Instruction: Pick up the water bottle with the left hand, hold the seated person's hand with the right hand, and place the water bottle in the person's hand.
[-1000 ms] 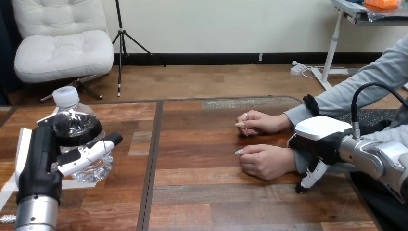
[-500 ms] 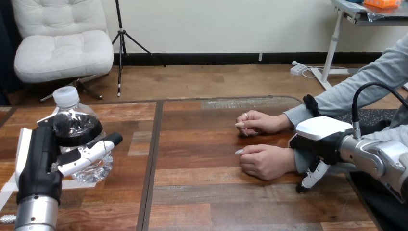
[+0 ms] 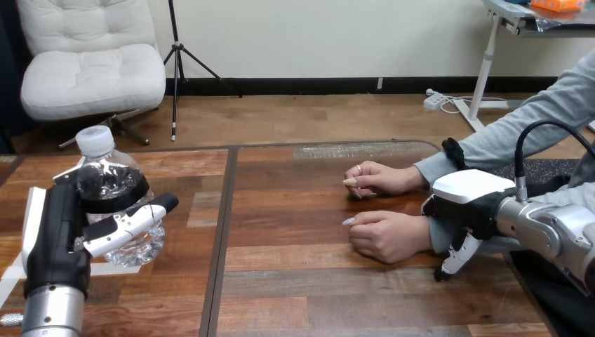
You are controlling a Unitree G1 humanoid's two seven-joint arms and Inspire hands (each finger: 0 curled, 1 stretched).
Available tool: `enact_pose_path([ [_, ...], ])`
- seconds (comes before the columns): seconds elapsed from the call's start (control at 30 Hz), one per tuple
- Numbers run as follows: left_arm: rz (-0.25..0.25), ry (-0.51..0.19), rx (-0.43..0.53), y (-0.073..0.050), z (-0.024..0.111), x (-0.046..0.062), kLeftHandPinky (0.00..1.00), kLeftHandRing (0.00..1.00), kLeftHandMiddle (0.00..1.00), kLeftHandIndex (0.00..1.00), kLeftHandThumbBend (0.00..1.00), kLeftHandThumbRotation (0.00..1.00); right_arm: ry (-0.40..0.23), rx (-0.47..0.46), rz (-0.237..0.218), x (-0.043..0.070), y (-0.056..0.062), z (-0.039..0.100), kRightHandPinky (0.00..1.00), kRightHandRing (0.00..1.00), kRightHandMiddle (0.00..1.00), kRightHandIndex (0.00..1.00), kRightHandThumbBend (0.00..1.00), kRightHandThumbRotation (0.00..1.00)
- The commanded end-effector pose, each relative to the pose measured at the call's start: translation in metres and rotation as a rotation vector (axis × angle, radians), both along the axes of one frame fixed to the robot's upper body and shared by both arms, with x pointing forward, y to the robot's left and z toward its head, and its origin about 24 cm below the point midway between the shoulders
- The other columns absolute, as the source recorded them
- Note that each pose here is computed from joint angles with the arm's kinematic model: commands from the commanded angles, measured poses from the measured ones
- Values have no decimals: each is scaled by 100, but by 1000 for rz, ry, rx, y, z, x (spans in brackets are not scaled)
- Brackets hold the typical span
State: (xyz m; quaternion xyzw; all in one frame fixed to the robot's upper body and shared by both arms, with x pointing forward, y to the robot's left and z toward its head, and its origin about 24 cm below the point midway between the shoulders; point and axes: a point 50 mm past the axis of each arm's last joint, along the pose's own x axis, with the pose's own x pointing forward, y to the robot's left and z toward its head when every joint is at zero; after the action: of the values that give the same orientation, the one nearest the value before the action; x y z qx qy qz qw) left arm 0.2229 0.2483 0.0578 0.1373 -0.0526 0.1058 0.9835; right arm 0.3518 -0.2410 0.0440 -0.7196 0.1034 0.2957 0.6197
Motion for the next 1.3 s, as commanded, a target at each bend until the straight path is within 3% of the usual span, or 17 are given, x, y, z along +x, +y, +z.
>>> enact_pose_path([
  [0.0,-26,-135,24,-3,29,10,30,35,39,41,69,0,-86,17,-21,16,-2,31,54,66,69,69,83,28],
  [0.77,-31,-137,22,-2,28,11,31,36,39,41,68,0,-80,46,-59,17,-8,36,53,63,68,69,87,24],
  [1.27,-38,-140,30,-2,29,12,31,36,40,41,68,0,-63,54,-89,18,-11,39,57,67,69,69,87,25],
])
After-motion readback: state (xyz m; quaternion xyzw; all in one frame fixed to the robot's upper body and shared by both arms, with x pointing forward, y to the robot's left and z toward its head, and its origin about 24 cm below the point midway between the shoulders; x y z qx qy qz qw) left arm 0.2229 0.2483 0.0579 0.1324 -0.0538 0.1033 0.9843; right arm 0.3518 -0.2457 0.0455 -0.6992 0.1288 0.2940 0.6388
